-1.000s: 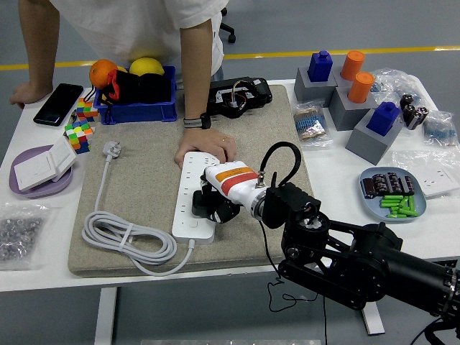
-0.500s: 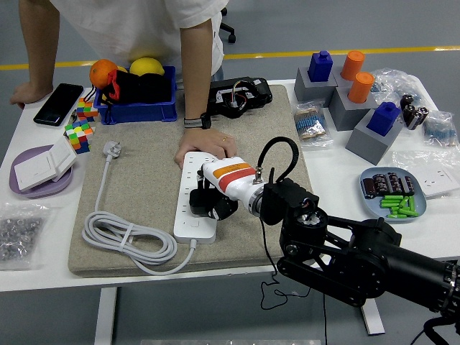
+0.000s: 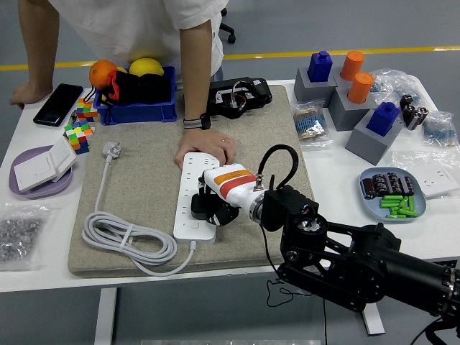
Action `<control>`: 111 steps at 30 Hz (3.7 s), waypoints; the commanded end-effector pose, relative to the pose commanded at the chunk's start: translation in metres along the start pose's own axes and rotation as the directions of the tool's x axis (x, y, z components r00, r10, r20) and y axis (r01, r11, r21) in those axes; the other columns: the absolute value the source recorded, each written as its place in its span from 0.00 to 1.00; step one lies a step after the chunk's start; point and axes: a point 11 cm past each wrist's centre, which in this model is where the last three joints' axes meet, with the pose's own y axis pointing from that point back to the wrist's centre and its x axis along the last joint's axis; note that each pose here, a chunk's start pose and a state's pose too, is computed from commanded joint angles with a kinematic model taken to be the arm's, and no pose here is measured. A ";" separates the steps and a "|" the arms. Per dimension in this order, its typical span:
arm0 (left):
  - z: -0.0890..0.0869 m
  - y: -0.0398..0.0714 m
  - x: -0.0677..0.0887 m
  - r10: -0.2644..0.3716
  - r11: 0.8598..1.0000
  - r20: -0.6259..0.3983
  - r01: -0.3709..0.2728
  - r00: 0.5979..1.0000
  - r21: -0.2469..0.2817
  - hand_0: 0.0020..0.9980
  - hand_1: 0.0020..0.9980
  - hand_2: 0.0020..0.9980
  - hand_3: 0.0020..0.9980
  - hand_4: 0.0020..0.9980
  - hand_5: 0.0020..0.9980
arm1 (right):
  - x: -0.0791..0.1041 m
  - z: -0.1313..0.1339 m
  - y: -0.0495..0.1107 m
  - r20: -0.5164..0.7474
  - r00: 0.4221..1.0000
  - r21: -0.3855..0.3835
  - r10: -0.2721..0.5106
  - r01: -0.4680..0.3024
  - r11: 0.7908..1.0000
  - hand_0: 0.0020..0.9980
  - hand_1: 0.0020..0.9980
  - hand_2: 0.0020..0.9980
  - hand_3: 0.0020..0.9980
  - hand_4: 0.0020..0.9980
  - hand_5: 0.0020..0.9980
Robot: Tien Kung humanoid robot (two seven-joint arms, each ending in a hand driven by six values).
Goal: Press the white button,pick up the black plug,place it near the board,insert it into the board
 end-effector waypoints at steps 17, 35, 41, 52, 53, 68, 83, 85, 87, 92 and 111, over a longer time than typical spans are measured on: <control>-0.003 0.000 0.000 -0.001 1.000 0.001 0.001 1.000 0.005 0.65 0.66 0.65 0.65 0.62 0.01 | 0.010 -0.009 0.002 0.061 0.998 0.038 -0.003 0.001 0.999 0.39 0.49 0.54 0.43 0.97 0.09; -0.003 0.000 -0.002 -0.003 1.000 0.000 0.003 1.000 0.006 0.65 0.66 0.65 0.65 0.62 0.01 | 0.009 -0.010 0.003 0.103 0.994 0.041 -0.036 0.032 0.999 0.49 0.61 0.68 0.74 1.00 0.27; -0.002 0.000 -0.002 -0.004 1.000 0.000 0.004 1.000 0.003 0.66 0.66 0.65 0.65 0.62 0.01 | 0.019 -0.022 0.009 0.163 0.986 0.097 -0.028 0.012 0.995 0.62 0.69 0.72 0.78 1.00 0.28; 0.000 0.000 -0.005 -0.009 1.000 -0.005 0.009 1.000 -0.002 0.66 0.66 0.65 0.65 0.62 0.01 | 0.063 -0.004 0.042 0.395 0.911 0.169 0.117 -0.197 0.966 0.79 0.81 0.81 0.85 1.00 0.39; 0.000 0.000 -0.006 -0.010 1.000 -0.007 0.010 1.000 -0.004 0.66 0.66 0.65 0.65 0.62 0.01 | 0.067 0.003 0.046 0.414 0.901 0.164 0.133 -0.218 0.962 0.82 0.83 0.82 0.86 1.00 0.49; 0.004 0.000 -0.010 -0.018 1.000 -0.018 0.017 1.000 -0.015 0.66 0.66 0.65 0.65 0.62 0.01 | 0.094 0.127 0.123 0.731 0.541 -0.038 0.417 -0.578 0.815 0.89 0.88 0.85 0.87 1.00 0.68; -0.006 -0.001 -0.009 -0.016 1.000 -0.007 0.016 1.000 0.002 0.66 0.66 0.65 0.65 0.62 0.01 | 0.101 0.183 0.183 0.775 0.236 -0.257 0.586 -0.729 0.634 0.90 0.88 0.84 0.86 1.00 0.84; -0.007 -0.001 -0.007 -0.011 1.000 -0.009 0.011 1.000 0.001 0.66 0.66 0.65 0.65 0.62 0.01 | 0.102 0.190 0.193 0.775 0.198 -0.280 0.600 -0.744 0.607 0.90 0.88 0.84 0.86 1.00 0.84; -0.007 -0.001 -0.006 -0.011 1.000 -0.010 0.011 1.000 -0.002 0.66 0.66 0.65 0.65 0.62 0.01 | 0.104 0.195 0.202 0.769 0.176 -0.292 0.614 -0.758 0.583 0.90 0.88 0.84 0.86 1.00 0.84; -0.006 -0.001 -0.006 -0.011 1.000 -0.007 0.011 1.000 -0.007 0.66 0.66 0.65 0.65 0.62 0.01 | 0.112 0.205 0.222 0.740 0.157 -0.302 0.653 -0.791 0.532 0.91 0.88 0.85 0.87 1.00 0.85; 0.001 0.000 -0.007 -0.010 1.000 -0.011 0.010 1.000 -0.010 0.65 0.66 0.65 0.65 0.62 0.01 | 0.124 0.204 0.225 0.716 0.182 -0.282 0.674 -0.807 0.518 0.91 0.88 0.86 0.88 1.00 0.86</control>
